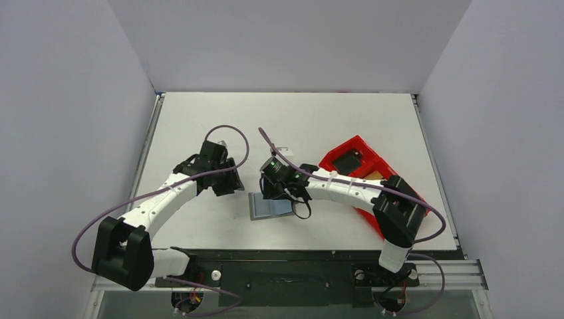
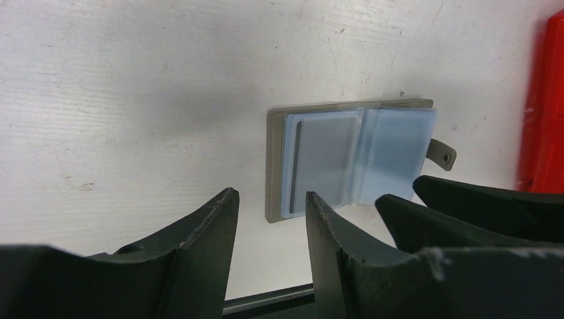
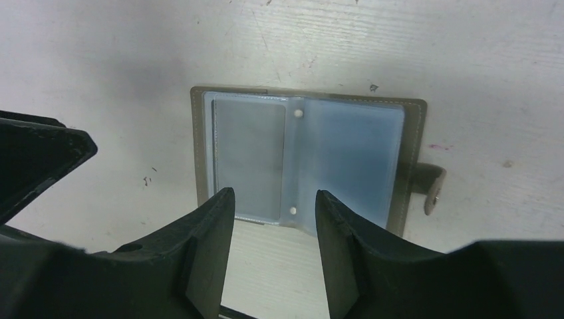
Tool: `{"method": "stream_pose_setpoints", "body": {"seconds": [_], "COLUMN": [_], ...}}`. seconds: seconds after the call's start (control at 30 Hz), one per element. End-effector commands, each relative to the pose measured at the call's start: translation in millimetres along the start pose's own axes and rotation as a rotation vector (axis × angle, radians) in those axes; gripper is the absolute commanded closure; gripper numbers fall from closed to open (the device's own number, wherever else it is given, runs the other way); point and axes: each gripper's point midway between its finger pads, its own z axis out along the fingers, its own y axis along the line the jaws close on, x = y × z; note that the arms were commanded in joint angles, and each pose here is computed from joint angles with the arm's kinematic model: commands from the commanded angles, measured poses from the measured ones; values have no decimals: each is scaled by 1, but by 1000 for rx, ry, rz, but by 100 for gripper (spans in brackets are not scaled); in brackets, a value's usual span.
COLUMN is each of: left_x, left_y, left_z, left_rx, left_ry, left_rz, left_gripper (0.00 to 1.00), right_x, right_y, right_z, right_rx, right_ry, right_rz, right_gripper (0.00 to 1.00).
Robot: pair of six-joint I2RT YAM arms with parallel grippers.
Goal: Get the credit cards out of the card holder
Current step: Remove the credit card from the card holder.
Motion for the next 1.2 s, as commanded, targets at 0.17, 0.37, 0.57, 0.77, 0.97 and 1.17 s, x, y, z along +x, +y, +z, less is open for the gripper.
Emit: {"method": "stream_pose_setpoints", "body": {"seconds": [0.17,0.37,0.57,0.77,0.97,1.17], "left_x": [-9,-8,-6,-4,2,9], "left_y": [2,1,0,-1,-2,-5], "left_z": [-8,-6,-5,-1,5,12], "left_rx": [4,8,14,21,33,42], "left_ry": [-37,-30,-24,-10,13,41], "left_rz": [-19,-24,-24,-26,-33,-34], "left_gripper": [61,61,61,61,61,61], "right_x": [10,23,37,49,63,75], "right_y": [36,33,24,16,2,-12], "right_z": [26,42,54,64,71,74], "right_rx": [-58,-11,30,56,71,47], "right_ry": [33,65,94,124,152,170], "right_rz": [-55,-91,-118,-142,-145,-114], "right_gripper": [56,56,56,57,70,85]}}
